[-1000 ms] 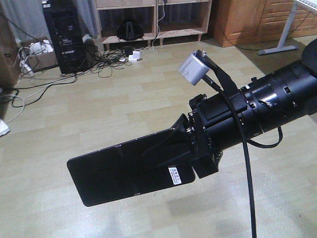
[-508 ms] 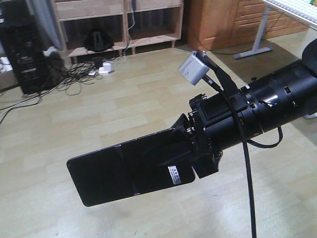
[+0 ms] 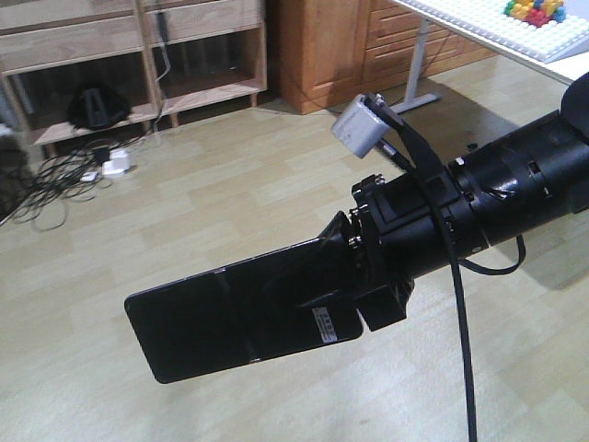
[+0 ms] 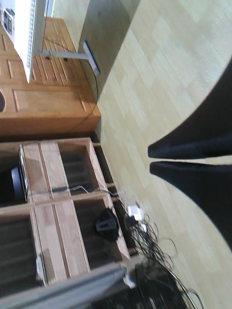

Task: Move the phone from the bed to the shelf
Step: 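Carry the phone in the right gripper while driving to the shelf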

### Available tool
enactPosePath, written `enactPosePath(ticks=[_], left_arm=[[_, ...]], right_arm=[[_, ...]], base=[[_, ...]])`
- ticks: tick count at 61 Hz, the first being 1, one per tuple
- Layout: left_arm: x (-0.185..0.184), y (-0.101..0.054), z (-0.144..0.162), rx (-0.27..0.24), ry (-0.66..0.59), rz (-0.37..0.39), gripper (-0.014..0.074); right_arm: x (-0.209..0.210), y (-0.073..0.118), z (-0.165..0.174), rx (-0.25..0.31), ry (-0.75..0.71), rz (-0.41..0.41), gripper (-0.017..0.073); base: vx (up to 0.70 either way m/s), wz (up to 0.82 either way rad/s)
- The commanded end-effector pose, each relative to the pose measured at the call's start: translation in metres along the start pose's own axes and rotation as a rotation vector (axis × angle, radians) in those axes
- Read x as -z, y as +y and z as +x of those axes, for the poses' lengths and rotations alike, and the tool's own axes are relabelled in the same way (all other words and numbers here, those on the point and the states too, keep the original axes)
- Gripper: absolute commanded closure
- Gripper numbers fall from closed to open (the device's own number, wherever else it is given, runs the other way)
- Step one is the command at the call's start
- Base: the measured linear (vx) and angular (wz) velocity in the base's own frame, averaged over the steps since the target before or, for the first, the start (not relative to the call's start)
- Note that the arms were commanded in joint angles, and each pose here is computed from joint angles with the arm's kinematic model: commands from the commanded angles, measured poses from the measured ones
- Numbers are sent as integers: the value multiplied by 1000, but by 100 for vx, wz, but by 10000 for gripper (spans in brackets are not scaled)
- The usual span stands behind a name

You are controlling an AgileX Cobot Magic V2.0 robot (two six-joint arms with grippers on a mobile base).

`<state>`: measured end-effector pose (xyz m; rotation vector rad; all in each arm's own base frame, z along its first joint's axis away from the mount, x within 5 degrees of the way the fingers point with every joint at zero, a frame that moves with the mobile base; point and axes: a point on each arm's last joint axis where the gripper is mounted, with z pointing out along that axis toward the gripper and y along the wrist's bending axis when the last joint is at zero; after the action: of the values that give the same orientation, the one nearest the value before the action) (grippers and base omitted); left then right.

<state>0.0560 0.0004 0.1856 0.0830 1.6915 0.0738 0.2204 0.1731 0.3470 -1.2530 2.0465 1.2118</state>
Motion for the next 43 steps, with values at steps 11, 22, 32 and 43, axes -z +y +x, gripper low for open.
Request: enactPosePath(ticks=[11,22,32,43], left_arm=[[3,1,-16,9,-110,-4,593],[3,1,-16,9,-110,-4,593],[3,1,-16,9,-110,-4,593],[3,1,-16,9,-110,-4,593]], right_arm=[[11,22,-10,34,-56,-85,560],[11,22,-10,34,-56,-85,560],[11,22,-10,34,-56,-85,560],[11,22,-10,34,-56,-85,560]], base=[[46,-19],[47,-11],[47,-8],[46,-9]])
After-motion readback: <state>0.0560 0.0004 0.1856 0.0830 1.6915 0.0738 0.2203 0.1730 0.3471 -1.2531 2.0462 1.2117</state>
